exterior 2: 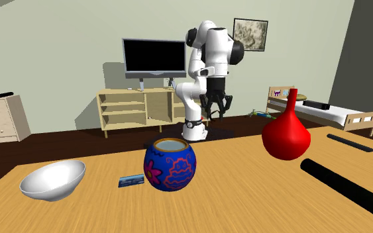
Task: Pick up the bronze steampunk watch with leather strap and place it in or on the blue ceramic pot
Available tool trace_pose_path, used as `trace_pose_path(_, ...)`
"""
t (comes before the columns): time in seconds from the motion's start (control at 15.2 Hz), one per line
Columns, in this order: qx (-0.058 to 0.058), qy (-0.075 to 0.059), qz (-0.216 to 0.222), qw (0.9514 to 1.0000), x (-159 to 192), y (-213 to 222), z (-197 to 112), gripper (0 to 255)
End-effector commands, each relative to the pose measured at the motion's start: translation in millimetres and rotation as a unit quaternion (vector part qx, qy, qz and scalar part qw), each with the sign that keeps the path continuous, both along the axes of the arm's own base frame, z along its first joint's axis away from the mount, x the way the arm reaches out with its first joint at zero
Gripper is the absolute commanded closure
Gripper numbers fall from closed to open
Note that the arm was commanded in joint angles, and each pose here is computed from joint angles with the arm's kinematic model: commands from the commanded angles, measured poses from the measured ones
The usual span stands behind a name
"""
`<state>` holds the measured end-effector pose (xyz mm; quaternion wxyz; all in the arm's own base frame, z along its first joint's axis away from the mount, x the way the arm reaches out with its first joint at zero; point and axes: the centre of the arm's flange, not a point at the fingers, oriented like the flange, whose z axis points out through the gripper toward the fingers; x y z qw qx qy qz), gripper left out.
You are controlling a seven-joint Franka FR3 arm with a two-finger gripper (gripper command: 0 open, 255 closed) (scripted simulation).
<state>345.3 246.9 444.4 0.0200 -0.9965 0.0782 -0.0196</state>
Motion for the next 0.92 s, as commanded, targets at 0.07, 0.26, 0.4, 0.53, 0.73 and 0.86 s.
trace_pose_path(0.07,0.000,0.000,0.000,1.0000,-0.1,-0.4,16.8,255)
trace_pose_path(0.26,0.000,0.000,0.000,1.0000,-0.1,-0.4,32.6,255)
trace_pose_path(0.4,0.000,0.000,0.000,1.0000,-0.1,-0.4,43.2,255)
trace_pose_path(0.53,0.000,0.000,0.000,1.0000,-0.1,-0.4,53.7,255)
trace_pose_path(0.73,0.000,0.000,0.000,1.0000,12.6,-4.1,62.6,255)
trace_pose_path(0.86,0.000,0.000,0.000,1.0000,38.0,-11.4,62.7,255)
